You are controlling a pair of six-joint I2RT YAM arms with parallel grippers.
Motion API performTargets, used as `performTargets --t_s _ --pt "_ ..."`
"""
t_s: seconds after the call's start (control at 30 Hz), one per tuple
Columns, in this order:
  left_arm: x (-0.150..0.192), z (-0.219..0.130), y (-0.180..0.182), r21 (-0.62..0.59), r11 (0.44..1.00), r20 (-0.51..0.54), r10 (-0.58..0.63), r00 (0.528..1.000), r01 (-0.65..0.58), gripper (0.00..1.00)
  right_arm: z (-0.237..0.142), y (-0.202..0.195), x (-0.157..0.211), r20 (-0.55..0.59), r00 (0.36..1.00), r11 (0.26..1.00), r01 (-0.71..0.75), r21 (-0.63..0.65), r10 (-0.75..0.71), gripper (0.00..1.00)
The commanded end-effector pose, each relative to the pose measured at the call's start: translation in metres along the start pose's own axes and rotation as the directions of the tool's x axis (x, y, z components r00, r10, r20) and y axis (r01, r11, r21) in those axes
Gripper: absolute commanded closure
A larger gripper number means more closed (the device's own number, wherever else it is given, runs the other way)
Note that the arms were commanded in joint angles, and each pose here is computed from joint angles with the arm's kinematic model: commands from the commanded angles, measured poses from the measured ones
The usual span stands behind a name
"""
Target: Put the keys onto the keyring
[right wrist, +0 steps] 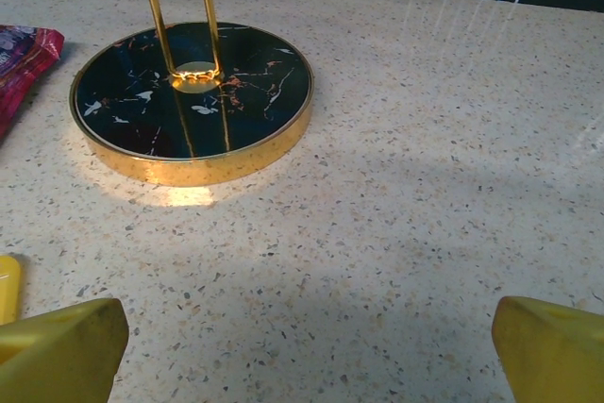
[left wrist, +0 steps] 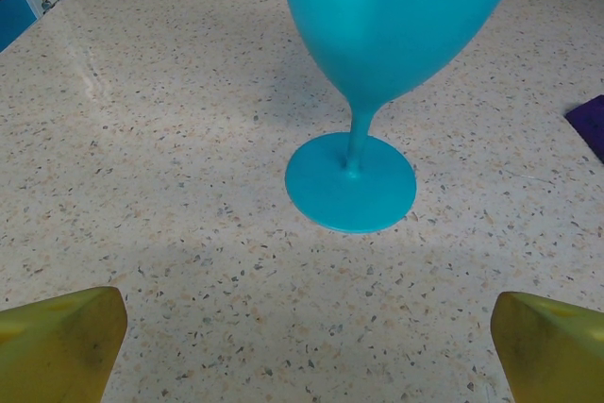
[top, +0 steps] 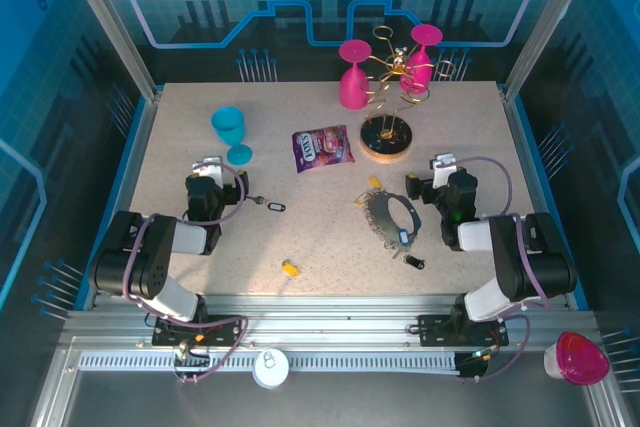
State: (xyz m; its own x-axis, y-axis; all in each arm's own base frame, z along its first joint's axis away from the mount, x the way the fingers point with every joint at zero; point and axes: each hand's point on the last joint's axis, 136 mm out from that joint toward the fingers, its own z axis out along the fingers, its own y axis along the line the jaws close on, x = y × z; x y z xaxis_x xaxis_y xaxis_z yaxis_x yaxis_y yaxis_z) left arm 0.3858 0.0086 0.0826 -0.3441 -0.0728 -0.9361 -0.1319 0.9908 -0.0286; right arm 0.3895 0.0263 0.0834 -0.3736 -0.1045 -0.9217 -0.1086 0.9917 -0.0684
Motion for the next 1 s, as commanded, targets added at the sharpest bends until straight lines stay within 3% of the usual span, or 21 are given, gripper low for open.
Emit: performTargets --t_s 0.0,0.13,0.27,0.43,0.57,0.63,0.73,0.83,0.97 --pt "-0.021 -0.007 -0.001 0.017 1.0 0.1 -0.021 0.995 0.02 0.01 -0.008 0.002 -0.027 0.093 0.996 1.0 -0.006 -0.018 0.008 0.0" --pt "-0.04 -0.035 0.003 0.02 0.999 0.193 -0.04 0.98 0.036 0.01 -0.032 -0.005 -0.046 0.117 0.993 1.0 -0.01 0.018 0.007 0.0" --pt "-0.065 -0.06 0.008 0.018 0.996 0.229 -0.086 0.97 0.084 0.01 -0.054 -0.014 -0.052 0.055 0.995 0.995 -0.083 0.062 0.08 0.0" --pt "-0.064 -0.075 0.008 0.025 0.975 0.097 -0.22 0.971 0.219 0.01 -0.08 -0.042 -0.038 -0.011 0.949 0.925 -0.304 0.23 0.315 0.0" --pt "-0.062 -0.091 -0.014 0.168 0.94 0.054 -0.311 0.949 0.298 0.01 -0.099 -0.024 -0.035 -0.044 0.916 0.912 -0.39 0.13 0.398 0.01" --pt "-0.061 -0.097 -0.025 0.232 0.904 0.014 -0.371 0.928 0.358 0.02 -0.106 -0.012 -0.031 -0.079 0.882 0.885 -0.458 0.084 0.464 0.06" --pt "-0.055 -0.103 -0.049 0.318 0.841 -0.113 -0.425 0.898 0.438 0.08 -0.12 0.005 -0.016 -0.198 0.83 0.852 -0.519 0.067 0.521 0.25" --pt "-0.042 -0.113 -0.075 0.349 0.807 -0.237 -0.415 0.878 0.476 0.09 -0.14 0.017 0.004 -0.327 0.78 0.841 -0.529 0.114 0.534 0.29" --pt "-0.014 -0.124 -0.112 0.363 0.779 -0.32 -0.411 0.854 0.511 0.12 -0.16 0.04 0.025 -0.442 0.728 0.844 -0.512 0.16 0.525 0.36"
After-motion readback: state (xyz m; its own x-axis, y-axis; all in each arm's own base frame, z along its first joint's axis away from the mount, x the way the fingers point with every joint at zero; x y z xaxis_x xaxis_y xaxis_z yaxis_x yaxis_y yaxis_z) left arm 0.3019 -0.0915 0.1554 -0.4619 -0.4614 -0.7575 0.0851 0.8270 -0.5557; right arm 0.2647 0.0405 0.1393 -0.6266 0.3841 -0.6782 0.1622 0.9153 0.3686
